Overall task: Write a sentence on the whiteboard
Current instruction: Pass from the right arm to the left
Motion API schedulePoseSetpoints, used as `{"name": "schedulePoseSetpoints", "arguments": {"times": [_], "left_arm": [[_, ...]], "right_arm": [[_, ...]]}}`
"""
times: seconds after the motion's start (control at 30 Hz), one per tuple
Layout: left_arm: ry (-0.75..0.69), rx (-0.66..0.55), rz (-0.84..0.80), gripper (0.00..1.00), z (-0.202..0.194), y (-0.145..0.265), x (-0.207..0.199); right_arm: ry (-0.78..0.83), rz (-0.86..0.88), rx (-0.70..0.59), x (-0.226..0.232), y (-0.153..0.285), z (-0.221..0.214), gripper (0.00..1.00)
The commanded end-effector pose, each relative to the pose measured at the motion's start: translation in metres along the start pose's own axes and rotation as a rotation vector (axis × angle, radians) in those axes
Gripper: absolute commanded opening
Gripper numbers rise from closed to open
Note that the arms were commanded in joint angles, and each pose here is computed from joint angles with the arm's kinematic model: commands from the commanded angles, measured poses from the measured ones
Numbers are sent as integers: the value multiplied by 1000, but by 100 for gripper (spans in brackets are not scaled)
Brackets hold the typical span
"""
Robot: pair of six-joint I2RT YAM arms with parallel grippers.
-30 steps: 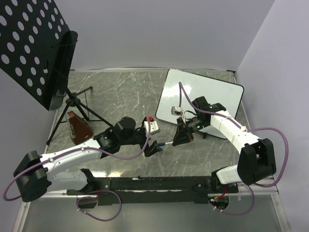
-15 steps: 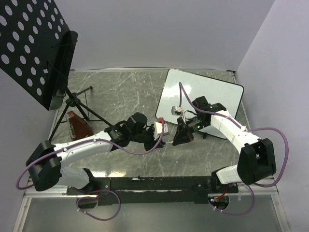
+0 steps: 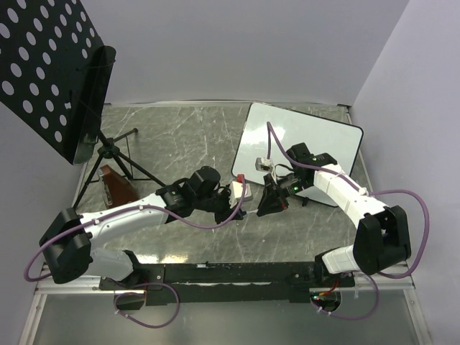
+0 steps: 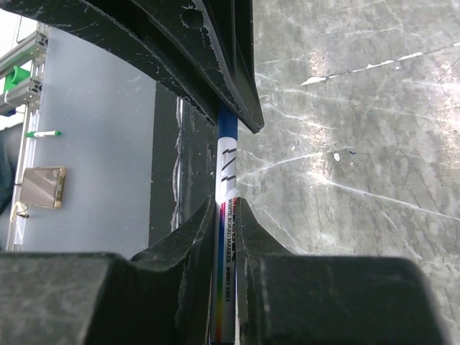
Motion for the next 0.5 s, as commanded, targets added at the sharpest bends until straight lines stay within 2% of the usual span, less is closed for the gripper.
{"name": "schedulePoseSetpoints", "arguments": {"times": [0.0, 0.3, 0.4, 0.47], "left_arm": [[-1, -85, 45, 1, 26, 6, 13], [-4, -90, 49, 1, 26, 9, 16], [-6, -90, 46, 1, 25, 8, 16], [-10, -90, 43, 1, 26, 9, 16]], "right_arm": [[33, 45, -22, 7, -2, 7, 20], [29, 71, -16, 10, -3, 6, 30], [23, 78, -16, 12, -4, 6, 26], [21, 85, -15, 12, -4, 6, 13]]}}
Point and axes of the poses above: each gripper's point midway between its finger pads, its own y axis back along the fingers, its own x axis along the line the jaws close on, z = x × y, the point moved 2 cm from there along y, back along the fingers
